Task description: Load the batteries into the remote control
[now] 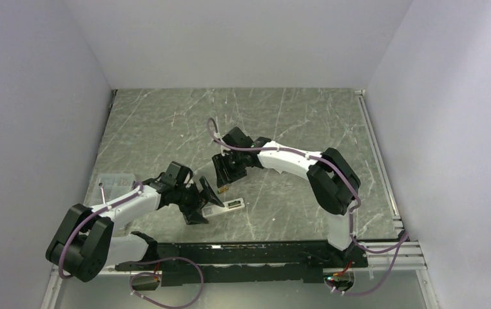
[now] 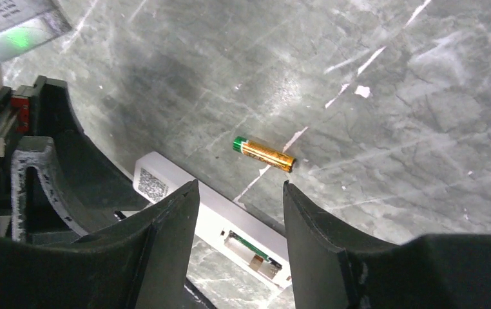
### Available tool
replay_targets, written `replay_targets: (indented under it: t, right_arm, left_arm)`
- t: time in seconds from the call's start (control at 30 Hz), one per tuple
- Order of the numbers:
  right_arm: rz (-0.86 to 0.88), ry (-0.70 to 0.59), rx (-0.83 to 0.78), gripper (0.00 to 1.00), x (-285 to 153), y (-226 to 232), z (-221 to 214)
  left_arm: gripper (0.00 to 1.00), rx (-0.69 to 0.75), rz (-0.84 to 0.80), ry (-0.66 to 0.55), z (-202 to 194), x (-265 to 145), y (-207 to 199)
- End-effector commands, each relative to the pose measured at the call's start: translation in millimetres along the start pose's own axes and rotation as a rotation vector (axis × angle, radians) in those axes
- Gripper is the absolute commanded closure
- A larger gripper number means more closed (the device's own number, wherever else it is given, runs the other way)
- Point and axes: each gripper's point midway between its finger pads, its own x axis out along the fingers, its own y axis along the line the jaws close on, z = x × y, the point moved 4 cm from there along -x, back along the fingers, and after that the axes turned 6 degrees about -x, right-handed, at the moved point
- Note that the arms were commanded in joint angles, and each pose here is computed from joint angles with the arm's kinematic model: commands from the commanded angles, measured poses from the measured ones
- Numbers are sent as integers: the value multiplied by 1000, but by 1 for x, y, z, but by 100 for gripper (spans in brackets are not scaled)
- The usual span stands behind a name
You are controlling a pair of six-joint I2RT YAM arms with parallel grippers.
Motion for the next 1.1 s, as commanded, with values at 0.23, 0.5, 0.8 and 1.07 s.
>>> replay_targets:
  t: [0.23,0.5,0.8,1.07]
  right_arm:
    - [-46,-7,-220,47,-2,-8,-3]
    - [-118,-25,-445,44,9,-8,6]
    - [-90,-36,-589,44,18,-10,10]
    - [-107,44,-655,48,34,-7,-3]
  left_arm:
    - [8,44,8,-19,5,-2,-10]
    - [8,63,7,-16,4,-5,-13]
    - [8,79,6,-4,1,-7,-10]
    - [8,86,-1,-7,0,-8,-9]
